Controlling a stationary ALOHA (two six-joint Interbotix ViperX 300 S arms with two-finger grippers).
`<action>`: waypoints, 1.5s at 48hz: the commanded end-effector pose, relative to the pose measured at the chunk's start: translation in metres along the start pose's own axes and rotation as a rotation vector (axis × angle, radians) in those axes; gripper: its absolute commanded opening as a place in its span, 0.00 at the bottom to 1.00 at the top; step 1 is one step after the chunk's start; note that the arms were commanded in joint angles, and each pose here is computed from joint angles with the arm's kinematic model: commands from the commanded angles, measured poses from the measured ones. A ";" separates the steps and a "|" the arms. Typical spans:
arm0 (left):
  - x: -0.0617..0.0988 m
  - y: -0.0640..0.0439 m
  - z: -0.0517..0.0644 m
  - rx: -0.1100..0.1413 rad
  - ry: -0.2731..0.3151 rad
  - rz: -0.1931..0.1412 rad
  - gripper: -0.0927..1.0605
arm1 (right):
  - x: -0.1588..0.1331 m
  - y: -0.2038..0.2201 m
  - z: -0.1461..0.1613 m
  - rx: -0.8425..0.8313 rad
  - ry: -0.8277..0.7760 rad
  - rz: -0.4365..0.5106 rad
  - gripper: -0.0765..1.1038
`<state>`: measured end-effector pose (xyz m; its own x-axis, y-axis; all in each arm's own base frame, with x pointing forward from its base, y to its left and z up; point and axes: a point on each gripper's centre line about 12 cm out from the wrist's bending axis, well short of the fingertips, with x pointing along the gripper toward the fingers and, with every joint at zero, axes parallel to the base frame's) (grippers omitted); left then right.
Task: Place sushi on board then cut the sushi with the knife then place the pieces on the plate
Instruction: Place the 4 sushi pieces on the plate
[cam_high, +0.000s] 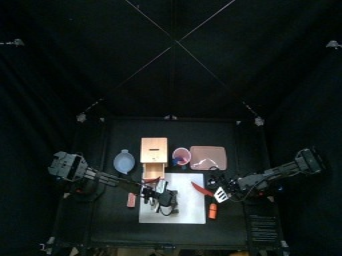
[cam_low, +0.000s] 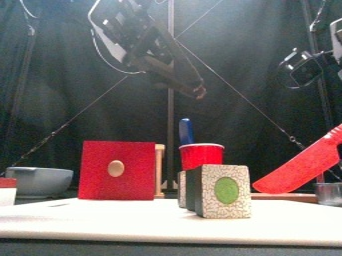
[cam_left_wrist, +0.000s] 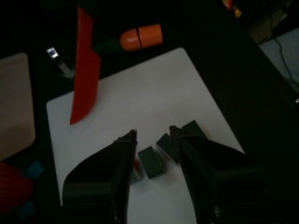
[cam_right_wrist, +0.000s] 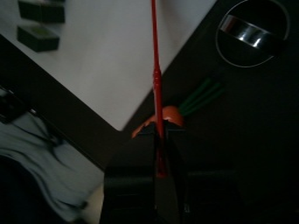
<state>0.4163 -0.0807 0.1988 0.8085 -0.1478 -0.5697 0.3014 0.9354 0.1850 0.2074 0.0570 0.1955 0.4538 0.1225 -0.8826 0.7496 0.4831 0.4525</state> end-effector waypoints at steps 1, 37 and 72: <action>-0.016 0.007 0.016 0.000 -0.118 0.018 0.74 | 0.002 0.013 0.003 0.093 -0.022 0.096 0.43; -0.087 0.018 -0.020 -0.006 -0.595 0.085 0.74 | 0.096 0.054 -0.001 0.275 0.039 0.009 0.91; -0.088 0.036 -0.033 -0.187 -0.568 0.214 0.74 | 0.073 0.103 0.111 -0.735 -0.254 -0.136 0.91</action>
<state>0.3393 -0.0279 0.2221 0.9957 -0.0831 -0.0414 0.0871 0.9905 0.1063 0.3619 0.0272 0.1819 0.5254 -0.1544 -0.8368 0.3779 0.9234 0.0669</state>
